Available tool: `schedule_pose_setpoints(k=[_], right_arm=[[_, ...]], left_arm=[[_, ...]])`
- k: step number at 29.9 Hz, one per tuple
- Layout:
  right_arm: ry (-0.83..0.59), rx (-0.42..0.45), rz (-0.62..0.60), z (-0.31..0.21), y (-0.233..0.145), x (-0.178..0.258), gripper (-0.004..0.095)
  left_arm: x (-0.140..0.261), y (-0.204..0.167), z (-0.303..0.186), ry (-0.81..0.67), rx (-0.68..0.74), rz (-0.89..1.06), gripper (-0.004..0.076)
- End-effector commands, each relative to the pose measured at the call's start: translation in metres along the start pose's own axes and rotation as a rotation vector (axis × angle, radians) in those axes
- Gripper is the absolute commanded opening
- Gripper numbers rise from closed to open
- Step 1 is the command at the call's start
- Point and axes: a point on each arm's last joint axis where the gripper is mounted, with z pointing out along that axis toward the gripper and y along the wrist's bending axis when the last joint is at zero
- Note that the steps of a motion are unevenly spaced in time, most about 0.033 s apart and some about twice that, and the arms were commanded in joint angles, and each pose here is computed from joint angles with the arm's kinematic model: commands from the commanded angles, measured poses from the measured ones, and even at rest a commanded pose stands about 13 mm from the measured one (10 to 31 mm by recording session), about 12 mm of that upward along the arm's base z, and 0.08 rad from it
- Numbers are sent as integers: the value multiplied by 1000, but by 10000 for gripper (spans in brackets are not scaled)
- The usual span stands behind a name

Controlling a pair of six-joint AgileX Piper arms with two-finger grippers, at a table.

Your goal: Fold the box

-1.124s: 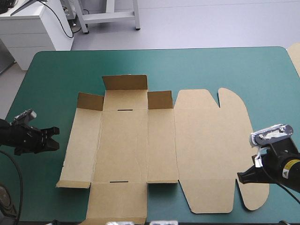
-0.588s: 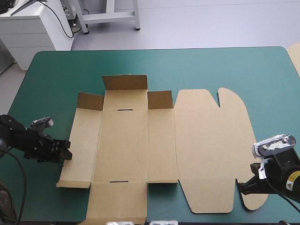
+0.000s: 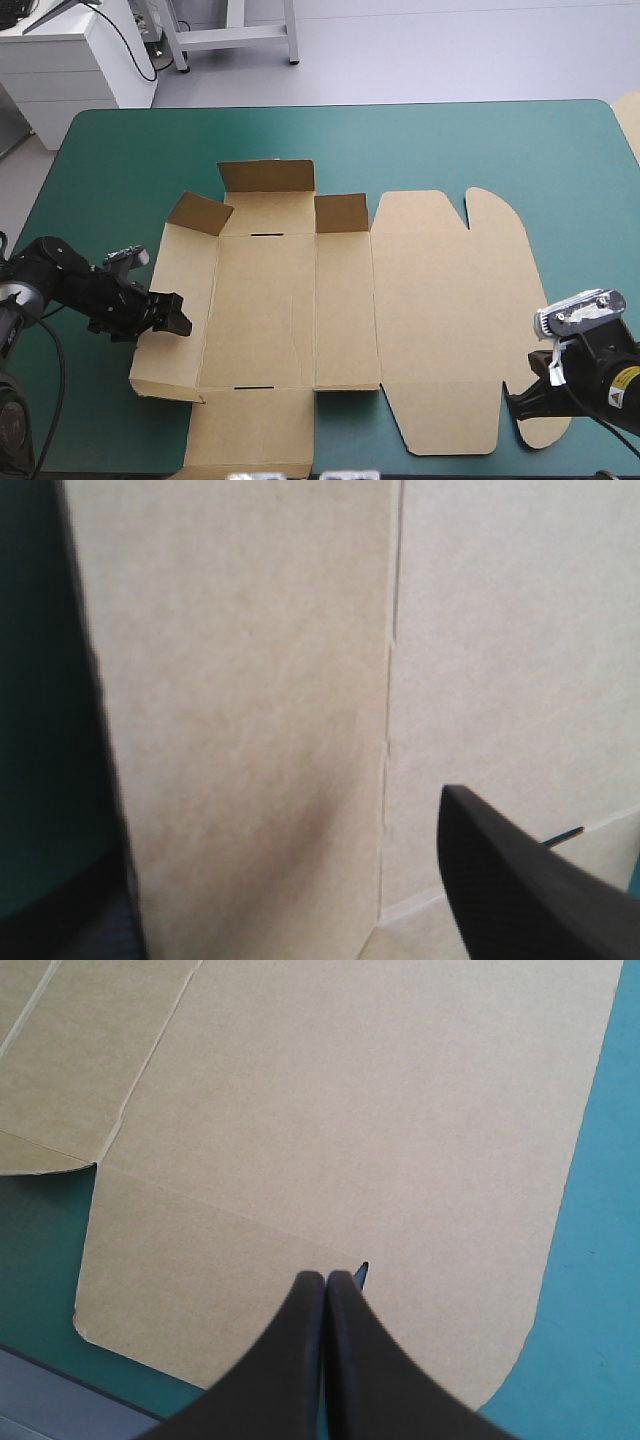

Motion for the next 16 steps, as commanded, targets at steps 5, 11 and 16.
schedule_pose_setpoints(k=[5, 11, 16], right_arm=[[-27, 10, 2, -5, -1, -5, -19], [-27, 9, 9, -5, -1, -5, -19], [-27, 9, 9, -5, -1, -5, -19]], left_arm=[[-5, -18, -6, -46, 128, -59, 473], [-6, -19, -6, -62, 143, -75, 314], [-5, -17, -3, -59, 142, -85, 100]])
